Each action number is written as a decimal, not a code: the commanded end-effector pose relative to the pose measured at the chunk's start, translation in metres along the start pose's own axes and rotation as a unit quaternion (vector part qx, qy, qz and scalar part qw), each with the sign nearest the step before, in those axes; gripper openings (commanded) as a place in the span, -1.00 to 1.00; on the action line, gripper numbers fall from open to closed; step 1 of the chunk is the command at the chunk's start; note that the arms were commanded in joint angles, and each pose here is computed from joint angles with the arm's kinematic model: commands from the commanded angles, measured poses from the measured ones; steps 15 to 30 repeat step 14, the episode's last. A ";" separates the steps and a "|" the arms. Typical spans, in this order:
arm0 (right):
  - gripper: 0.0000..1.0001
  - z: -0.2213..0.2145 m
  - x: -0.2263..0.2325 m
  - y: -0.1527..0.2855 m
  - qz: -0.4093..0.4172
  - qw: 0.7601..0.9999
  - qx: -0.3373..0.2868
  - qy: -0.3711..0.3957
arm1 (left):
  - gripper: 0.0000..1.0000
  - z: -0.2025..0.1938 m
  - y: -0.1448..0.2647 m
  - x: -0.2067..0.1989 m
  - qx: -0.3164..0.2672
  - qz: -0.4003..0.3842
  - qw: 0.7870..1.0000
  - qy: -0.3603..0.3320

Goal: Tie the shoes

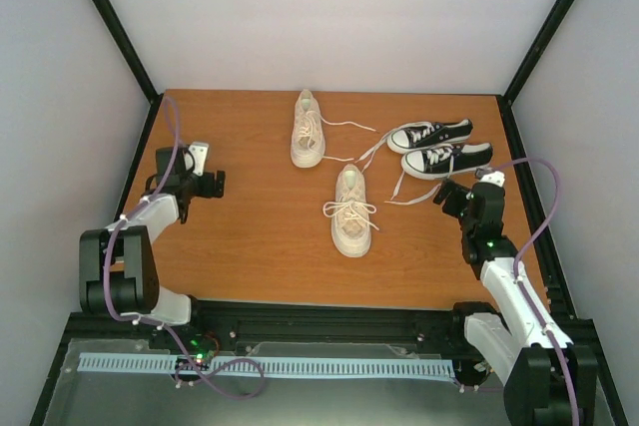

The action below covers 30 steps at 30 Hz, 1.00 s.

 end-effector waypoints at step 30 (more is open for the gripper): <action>1.00 0.006 -0.012 -0.003 -0.022 0.999 -0.039 0.003 | 0.99 0.028 0.002 0.008 -0.110 0.032 0.993 0.036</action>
Point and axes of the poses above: each gripper's point midway between its finger pads, its own y axis back along the fingers, its own x axis along the line the jaws close on, z = x × y, the point moved 1 cm from there along y, back along the fingers, and after that the axes turned 13 degrees about -y, right-handed, at the moved point
